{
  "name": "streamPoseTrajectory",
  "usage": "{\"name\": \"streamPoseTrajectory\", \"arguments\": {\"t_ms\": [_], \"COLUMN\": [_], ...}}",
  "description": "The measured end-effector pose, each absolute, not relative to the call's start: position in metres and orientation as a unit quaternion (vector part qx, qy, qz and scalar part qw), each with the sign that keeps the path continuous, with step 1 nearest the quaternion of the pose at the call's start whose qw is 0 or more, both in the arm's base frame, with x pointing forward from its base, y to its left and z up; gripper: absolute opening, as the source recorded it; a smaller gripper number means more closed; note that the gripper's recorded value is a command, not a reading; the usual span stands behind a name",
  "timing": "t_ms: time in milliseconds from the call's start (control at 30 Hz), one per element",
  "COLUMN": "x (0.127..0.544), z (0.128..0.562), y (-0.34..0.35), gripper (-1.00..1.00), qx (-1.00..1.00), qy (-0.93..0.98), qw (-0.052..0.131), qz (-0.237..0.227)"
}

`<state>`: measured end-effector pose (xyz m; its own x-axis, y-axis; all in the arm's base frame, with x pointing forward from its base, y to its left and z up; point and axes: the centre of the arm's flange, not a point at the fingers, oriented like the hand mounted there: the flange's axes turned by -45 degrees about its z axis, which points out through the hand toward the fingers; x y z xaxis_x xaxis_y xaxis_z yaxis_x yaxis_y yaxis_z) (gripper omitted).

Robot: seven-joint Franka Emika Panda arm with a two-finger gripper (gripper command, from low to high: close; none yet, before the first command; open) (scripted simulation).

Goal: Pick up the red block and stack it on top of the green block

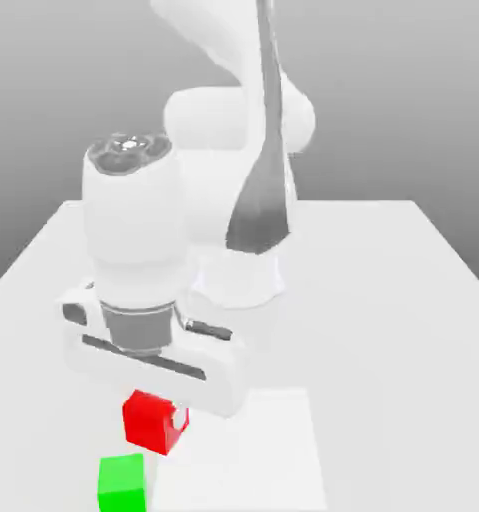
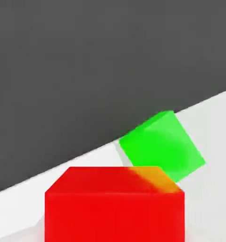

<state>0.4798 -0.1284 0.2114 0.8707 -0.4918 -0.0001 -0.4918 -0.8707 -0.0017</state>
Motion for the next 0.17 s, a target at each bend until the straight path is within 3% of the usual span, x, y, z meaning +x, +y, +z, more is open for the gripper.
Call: {"name": "streamPoseTrajectory", "arguments": {"t_ms": [33, 67, 167], "x": [0.480, 0.480, 0.480], "z": [0.198, 0.188, 0.188], "y": [-0.131, -0.133, -0.133], "gripper": [-1.00, 1.00, 1.00], "qx": [-0.966, -0.966, -0.966], "qy": [0.258, 0.259, 0.259], "qw": [0.001, 0.000, 0.000], "qz": [0.000, 0.000, 0.000]}}
